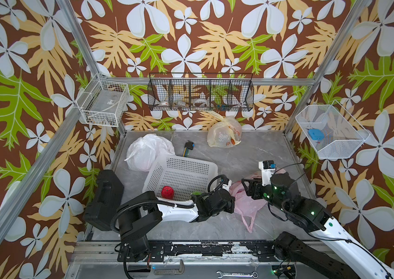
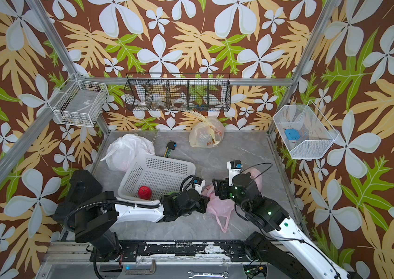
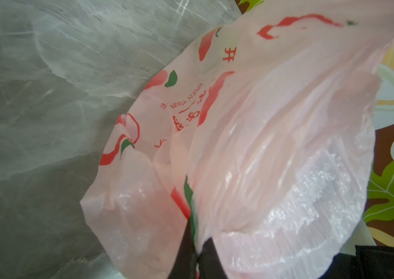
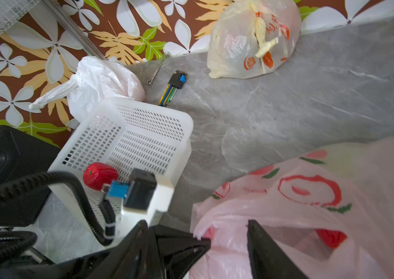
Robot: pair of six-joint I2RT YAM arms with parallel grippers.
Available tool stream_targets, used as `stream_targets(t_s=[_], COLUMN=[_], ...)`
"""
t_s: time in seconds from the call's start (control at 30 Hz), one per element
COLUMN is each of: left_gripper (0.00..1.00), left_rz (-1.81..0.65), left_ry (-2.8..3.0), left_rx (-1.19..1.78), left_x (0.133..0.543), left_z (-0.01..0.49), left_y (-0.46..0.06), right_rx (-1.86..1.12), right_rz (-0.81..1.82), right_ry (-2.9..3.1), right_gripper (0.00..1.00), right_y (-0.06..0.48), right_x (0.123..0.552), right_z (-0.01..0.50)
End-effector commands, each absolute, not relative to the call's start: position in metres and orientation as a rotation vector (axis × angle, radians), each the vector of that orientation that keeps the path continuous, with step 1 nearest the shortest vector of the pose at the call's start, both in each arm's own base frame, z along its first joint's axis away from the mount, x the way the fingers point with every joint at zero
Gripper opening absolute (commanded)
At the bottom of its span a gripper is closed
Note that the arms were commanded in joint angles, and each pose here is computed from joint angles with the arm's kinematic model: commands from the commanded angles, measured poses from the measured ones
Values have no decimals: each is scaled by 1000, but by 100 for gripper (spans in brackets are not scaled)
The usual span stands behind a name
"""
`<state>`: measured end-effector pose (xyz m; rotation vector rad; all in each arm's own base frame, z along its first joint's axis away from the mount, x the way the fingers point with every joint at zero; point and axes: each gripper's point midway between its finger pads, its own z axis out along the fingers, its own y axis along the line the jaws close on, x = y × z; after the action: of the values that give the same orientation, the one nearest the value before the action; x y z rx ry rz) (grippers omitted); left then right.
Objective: Untie the knot of a plastic bag & take out the apple
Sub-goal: Pick up the apple from the plastic bag.
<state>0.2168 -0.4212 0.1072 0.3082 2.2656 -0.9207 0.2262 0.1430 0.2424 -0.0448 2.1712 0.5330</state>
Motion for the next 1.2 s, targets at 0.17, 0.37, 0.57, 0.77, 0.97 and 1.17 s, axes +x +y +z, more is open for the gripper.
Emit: stream_targets(t_s=[0.17, 0.37, 0.57, 0.77, 0.97, 1.17], left_gripper=[0, 0, 0, 0, 0, 0], left_rz=[-870, -847, -825, -787, -773, -773], left_ry=[2246, 2257, 2248, 2236, 2249, 2233], left_rx=[303, 271, 254, 215, 212, 217], left_x=[226, 227, 227, 227, 224, 223], left_z=[116, 114, 117, 117, 111, 114], left_y=[-417, -405, -394, -376, -369, -365], right_rx=[-18, -4, 66, 128, 156, 169], right_rz=[527, 260, 31, -10, -8, -52], right_ry=[2303, 2395, 2344, 2462, 2596, 2602], right_gripper=[84, 81, 75, 72, 63, 50], right_y=[153, 122, 87, 76, 76, 70], right_x=[229, 227, 241, 240, 223, 224], right_z=[190, 155, 151, 108, 58, 52])
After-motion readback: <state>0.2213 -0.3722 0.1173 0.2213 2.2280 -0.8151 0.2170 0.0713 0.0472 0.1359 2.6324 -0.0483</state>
